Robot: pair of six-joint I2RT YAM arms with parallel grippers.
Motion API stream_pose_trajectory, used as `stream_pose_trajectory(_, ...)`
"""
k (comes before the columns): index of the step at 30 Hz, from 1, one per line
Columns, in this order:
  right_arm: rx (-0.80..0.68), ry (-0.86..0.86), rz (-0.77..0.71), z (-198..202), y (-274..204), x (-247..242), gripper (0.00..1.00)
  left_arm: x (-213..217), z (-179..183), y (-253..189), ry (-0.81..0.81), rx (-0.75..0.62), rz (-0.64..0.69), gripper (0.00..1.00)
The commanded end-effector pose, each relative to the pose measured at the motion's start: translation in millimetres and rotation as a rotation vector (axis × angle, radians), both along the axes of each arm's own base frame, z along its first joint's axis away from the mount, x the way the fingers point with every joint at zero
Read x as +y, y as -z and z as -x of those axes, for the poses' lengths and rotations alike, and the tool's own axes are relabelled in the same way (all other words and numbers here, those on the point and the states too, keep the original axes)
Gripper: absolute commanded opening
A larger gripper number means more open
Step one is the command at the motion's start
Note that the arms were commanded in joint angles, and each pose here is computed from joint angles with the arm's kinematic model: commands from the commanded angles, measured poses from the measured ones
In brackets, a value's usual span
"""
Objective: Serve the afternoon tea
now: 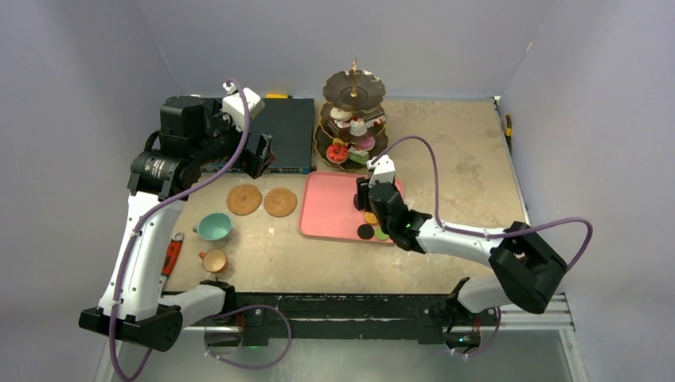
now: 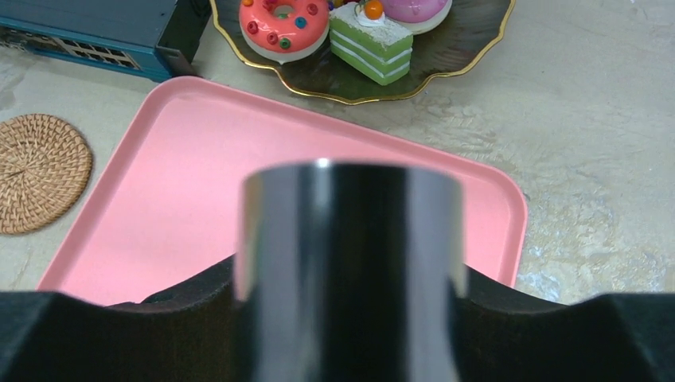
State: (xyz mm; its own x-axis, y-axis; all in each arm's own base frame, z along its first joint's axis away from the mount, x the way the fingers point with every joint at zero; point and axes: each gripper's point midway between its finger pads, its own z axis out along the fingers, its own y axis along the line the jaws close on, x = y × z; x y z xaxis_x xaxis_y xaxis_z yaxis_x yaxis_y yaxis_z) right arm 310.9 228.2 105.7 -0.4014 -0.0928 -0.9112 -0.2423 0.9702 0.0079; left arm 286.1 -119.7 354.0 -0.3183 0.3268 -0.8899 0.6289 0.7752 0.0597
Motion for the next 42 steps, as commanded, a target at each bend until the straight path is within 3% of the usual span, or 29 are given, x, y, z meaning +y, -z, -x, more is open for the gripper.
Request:
stream_pose_trajectory(1,0.013,0.001,0.084,5,9,2,0.55,4,4,-23,-0.003,-0.076,-0.004,0.99)
stream_pose_trajectory(7,0.010,-0.004,0.133,11,14,9,0.56,4,4,-25,-0.003,-0.077,-0.002,0.99)
stream_pose_trajectory(14,-0.029,0.012,0.087,8,-8,12,0.40,5,6,-25,-0.006,-0.079,-0.006,0.99)
stream_pose_trajectory(21,-0.189,-0.038,0.003,-15,-113,25,0.35,5,6,-24,-0.007,-0.073,-0.003,0.99)
stream_pose_trajectory(31,-0.439,-0.012,-0.097,-61,-282,-7,0.32,5,9,-22,-0.002,-0.071,-0.006,0.99)
stream_pose_trajectory(36,-0.520,0.014,-0.081,-73,-322,-13,0.32,5,11,-21,0.003,-0.072,-0.009,0.99)
stream_pose_trajectory(42,-0.565,0.037,-0.065,-99,-335,-11,0.32,6,13,-23,0.005,-0.077,-0.010,0.99)
